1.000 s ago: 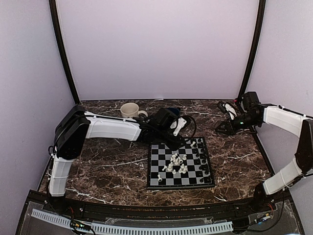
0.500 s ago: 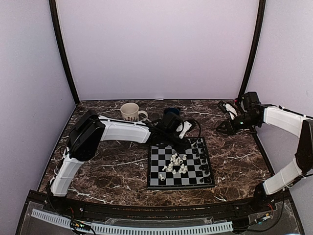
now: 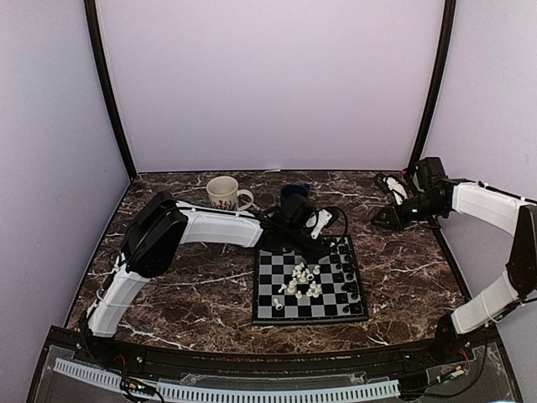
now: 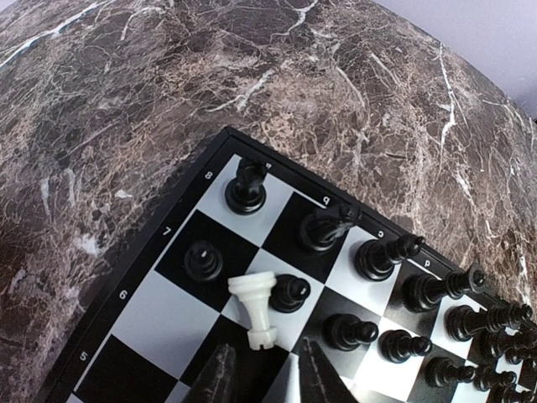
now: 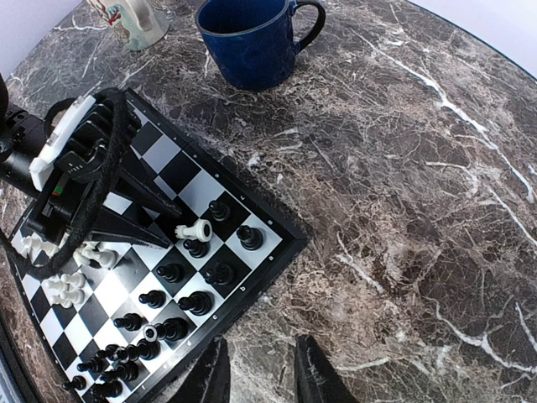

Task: Set up the chess pieces on the board
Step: Pick up the rook from the chessboard, then pass from the left arm to the right

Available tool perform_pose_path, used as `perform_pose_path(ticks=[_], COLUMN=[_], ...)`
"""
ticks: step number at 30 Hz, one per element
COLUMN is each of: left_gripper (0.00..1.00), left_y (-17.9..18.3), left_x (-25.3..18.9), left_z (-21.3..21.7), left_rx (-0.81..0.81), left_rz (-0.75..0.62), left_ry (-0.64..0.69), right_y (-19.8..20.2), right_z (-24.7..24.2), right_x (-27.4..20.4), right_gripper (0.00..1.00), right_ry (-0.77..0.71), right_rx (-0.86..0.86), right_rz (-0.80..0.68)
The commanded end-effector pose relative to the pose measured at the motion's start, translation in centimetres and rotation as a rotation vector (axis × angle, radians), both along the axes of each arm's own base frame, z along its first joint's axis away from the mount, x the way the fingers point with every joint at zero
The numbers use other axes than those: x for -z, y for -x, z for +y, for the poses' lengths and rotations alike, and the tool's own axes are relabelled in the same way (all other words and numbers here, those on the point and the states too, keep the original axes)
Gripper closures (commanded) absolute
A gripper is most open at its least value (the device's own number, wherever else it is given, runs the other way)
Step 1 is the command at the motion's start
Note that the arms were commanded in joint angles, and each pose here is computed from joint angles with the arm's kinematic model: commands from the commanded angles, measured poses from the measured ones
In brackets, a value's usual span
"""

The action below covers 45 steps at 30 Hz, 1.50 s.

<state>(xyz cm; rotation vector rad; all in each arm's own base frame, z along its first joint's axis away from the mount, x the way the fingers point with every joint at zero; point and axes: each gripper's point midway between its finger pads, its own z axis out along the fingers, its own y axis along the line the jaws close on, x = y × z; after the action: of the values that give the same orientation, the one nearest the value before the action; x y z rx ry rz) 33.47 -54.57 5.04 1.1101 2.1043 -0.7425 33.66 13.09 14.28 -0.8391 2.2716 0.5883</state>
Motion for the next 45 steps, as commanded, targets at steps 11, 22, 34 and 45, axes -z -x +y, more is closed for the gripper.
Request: perform_pose_path(ticks=[11, 22, 34, 45], left_gripper=[0.75, 0.75, 0.85, 0.92], left_y=[-1.1, -1.7, -1.1, 0.7], left_x=[-0.9, 0.1, -0.6, -1.5], left_z=[-0.9, -0.8, 0.2, 2.1], left_rx=[-0.030, -0.055, -0.031, 0.020], left_rz=[-0.023, -0.030, -0.050, -0.079], left_ry=[0.031, 0.002, -0.031, -0.034], right_y=[-0.3, -0.3, -0.4, -0.4], right_z=[-0.2, -0.2, -0.1, -0.1], right_x=[0.3, 0.5, 0.6, 1.1], right_gripper=[0.72, 0.72, 0.71, 0.71], right_ry=[0.003, 0.002, 0.002, 0.001], right_rx=[0.008, 0.005, 0.004, 0.002], right_rz=[-0.004, 0.004, 0.009, 0.024])
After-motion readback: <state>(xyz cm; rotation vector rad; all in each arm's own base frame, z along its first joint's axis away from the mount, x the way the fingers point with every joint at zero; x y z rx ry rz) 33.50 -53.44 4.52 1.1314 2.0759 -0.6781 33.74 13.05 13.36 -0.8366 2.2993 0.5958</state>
